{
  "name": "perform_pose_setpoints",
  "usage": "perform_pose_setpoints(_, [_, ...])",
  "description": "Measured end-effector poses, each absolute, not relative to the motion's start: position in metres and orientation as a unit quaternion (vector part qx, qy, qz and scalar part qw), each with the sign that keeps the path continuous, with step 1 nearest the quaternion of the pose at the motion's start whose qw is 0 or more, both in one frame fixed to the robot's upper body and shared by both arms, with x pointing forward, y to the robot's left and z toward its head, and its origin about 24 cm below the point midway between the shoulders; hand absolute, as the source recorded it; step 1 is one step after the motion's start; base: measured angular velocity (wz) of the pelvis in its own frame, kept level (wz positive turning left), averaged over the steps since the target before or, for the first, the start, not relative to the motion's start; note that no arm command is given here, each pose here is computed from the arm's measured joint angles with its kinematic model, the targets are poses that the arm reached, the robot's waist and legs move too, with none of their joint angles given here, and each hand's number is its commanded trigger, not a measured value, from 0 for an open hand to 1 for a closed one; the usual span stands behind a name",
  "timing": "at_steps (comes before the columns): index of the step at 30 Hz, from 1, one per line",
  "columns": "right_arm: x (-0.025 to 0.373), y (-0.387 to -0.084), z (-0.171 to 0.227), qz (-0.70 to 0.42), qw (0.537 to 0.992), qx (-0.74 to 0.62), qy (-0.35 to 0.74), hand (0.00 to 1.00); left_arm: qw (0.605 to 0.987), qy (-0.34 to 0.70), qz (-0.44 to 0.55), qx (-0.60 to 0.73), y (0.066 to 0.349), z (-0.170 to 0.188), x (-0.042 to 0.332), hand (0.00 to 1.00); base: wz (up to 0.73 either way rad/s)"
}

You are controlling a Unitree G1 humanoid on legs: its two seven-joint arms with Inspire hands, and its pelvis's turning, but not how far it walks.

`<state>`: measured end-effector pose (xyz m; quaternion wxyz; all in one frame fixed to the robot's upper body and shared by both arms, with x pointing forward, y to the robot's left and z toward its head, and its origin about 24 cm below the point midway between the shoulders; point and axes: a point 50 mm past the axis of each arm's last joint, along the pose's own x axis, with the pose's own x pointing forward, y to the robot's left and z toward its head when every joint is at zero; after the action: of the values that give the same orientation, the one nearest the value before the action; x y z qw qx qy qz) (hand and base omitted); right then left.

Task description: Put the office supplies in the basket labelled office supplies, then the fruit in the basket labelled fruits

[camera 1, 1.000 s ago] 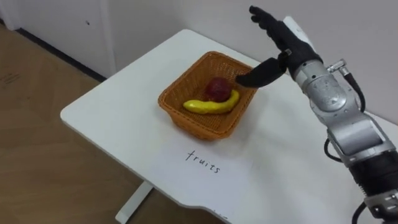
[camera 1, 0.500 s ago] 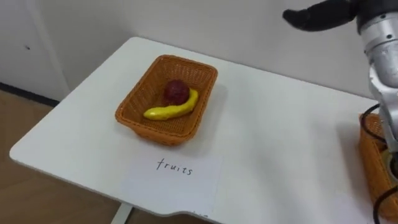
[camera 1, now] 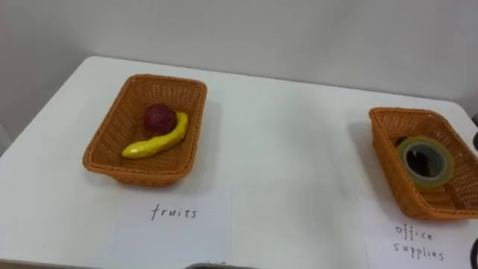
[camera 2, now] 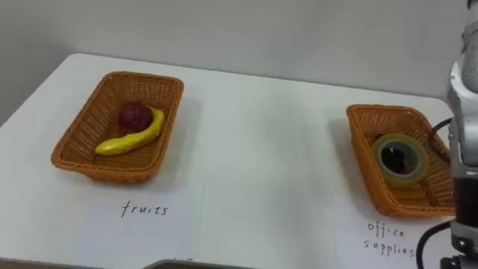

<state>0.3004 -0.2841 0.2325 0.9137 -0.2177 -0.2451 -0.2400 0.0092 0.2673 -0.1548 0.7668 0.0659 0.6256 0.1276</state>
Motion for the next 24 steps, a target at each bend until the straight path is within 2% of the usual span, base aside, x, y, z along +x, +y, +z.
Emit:
perform_pose_setpoints(9, [0.285,-0.308,0.229,-0.300,0.900,-0.201,-0.245,0.00,0.771,0.616,0.155,0.042,0.266,-0.155,0.006,0.00,-0.05])
perform_pose_setpoints(15, [0.273,-0.325,0.224,-0.349,0.887,-0.187,-0.239,0.00,0.760,0.627,0.164,0.045,0.266,-0.155,-0.007,0.00,-0.04])
perform_pose_setpoints(24, [0.248,-0.345,0.188,-0.394,0.876,-0.213,-0.180,0.00,0.758,0.627,0.178,0.036,0.268,-0.154,-0.014,0.00,-0.09])
